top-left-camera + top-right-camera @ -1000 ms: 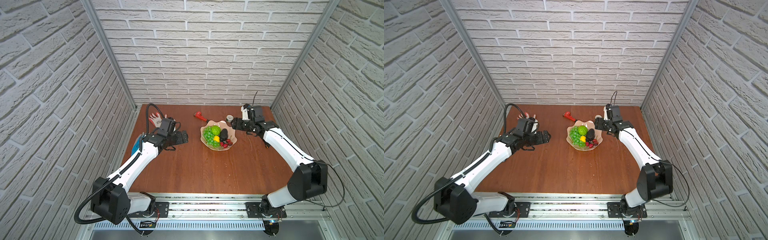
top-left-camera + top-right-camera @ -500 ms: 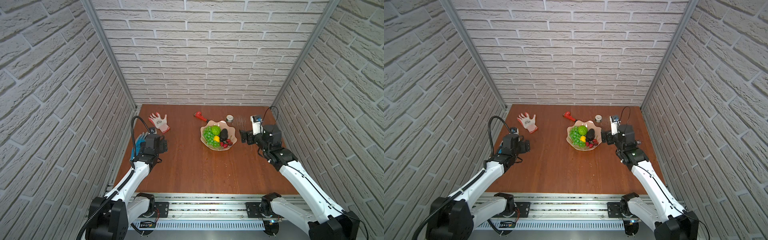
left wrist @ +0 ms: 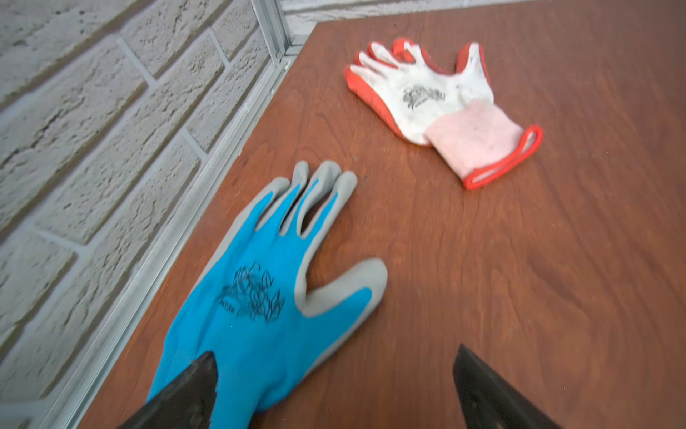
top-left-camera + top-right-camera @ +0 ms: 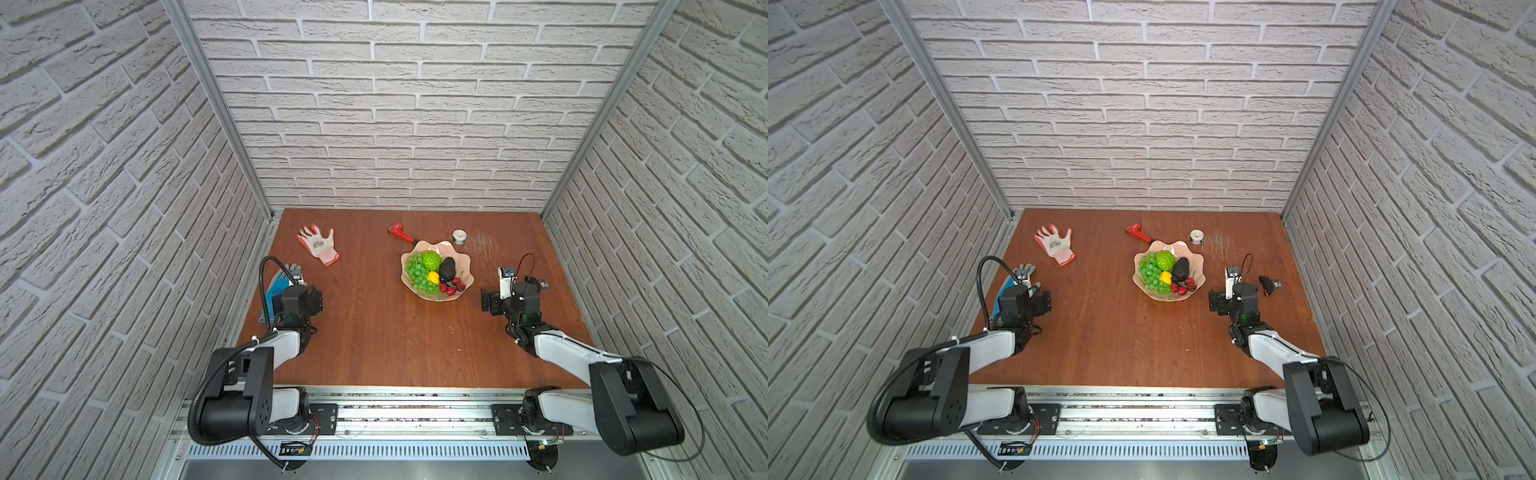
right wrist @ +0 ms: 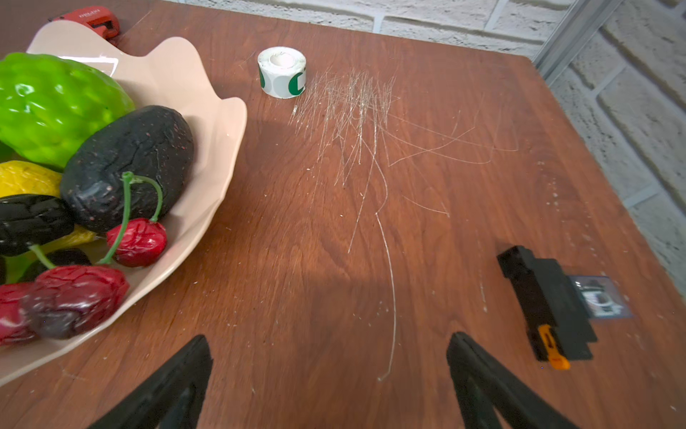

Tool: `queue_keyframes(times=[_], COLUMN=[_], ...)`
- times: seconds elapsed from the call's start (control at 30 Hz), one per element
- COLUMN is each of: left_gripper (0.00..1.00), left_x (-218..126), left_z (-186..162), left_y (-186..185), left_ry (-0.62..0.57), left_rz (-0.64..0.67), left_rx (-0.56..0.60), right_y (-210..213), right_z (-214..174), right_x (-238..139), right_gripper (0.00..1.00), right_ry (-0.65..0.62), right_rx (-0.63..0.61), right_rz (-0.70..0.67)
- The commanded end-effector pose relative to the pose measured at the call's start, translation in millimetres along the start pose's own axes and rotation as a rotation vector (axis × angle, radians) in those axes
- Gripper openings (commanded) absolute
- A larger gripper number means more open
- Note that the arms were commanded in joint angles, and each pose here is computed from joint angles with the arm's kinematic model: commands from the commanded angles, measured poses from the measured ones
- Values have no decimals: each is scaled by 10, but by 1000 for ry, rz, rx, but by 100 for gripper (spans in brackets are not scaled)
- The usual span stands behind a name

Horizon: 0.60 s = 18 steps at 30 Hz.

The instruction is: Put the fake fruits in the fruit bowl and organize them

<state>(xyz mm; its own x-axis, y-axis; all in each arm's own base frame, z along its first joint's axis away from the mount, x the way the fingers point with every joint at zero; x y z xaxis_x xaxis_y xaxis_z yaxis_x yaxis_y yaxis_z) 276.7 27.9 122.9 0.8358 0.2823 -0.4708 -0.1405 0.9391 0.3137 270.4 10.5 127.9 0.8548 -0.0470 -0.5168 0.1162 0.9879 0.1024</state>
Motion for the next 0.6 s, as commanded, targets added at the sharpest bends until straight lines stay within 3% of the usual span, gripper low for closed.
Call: queue_keyframes(times=[0.0, 0.13, 0.27, 0.57], left_gripper=[98, 98, 98, 98], left_x=[113, 171, 212, 204], left_z=[235, 124, 122, 128], left_y=[-12, -66, -22, -29], left_ry=[-171, -183, -165, -176], left_rz=[-48, -32, -40, -37], left_rx=[-35, -31, -55, -52], right_y=[39, -7, -39, -7], right_z=[302, 85, 139, 150], right_x=[73, 151, 175, 174], right_gripper=[100, 100, 100, 100], right_ry=[-157, -242, -178, -164], right_rx=[38, 59, 79, 49], right_rz=[61, 79, 37, 78])
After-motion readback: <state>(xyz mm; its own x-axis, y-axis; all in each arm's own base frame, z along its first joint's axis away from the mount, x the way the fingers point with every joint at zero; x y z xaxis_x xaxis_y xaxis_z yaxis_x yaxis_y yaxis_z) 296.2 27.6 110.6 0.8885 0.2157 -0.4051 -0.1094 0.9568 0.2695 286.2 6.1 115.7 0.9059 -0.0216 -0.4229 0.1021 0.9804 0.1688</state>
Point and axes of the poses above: each gripper's point midway between its finger pads, its own x axis out along the fingers, its own y axis along the line the jaws close on, z = x × y, the point moved 10 cm from there along -x, back along the fingers, and after that the axes turned 11 degrees about x, right-handed, at the moved point
